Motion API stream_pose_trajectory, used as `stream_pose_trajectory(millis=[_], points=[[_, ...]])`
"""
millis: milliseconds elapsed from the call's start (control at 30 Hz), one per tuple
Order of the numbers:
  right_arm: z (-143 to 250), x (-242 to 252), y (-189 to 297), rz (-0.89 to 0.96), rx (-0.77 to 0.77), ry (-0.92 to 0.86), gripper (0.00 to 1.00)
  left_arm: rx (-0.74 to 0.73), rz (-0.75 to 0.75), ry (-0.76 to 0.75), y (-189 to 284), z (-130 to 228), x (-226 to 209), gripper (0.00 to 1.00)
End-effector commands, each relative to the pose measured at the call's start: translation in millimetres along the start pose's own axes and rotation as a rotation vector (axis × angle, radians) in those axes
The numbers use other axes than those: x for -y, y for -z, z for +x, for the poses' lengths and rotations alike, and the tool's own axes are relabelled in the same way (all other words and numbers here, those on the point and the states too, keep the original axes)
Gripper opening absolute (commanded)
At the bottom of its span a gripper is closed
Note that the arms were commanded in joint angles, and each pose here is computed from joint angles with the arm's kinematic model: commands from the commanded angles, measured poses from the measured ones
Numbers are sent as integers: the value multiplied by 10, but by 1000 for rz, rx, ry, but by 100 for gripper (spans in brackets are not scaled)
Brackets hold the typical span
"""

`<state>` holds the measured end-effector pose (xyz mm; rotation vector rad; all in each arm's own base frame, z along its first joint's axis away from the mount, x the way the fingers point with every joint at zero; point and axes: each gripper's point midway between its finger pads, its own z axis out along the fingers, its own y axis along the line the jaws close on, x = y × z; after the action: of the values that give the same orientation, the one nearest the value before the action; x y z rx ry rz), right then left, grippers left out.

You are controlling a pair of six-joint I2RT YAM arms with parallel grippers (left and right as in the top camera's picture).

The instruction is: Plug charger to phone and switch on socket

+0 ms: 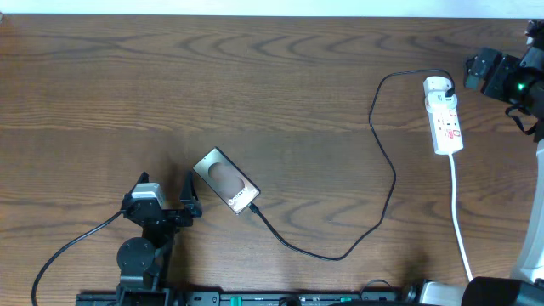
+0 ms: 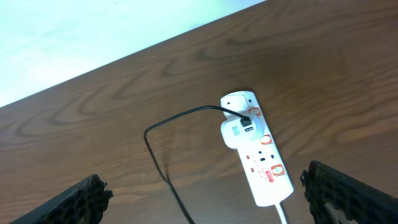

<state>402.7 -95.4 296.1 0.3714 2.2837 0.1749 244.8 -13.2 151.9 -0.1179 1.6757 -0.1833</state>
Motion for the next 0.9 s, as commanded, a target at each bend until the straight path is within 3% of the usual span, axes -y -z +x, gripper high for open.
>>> stream_pose_trajectory(millis=[0,233,433,667,867], points=[[11,162,-48,93,-7,23,99,-48,-24,-17,-4,148,-58,91],[0,156,-20,95,0,26,99,-48,-24,-17,-4,148,-58,90],[-15,-1,315,74,64,60,99,-48,-24,-17,-4,148,-58,91],[9,-651,495,-88,418,218,99,-48,-24,-17,-4,148,-58,91],[654,-797,529,-138,620,271,99,-48,-24,-17,-4,148,-58,90]])
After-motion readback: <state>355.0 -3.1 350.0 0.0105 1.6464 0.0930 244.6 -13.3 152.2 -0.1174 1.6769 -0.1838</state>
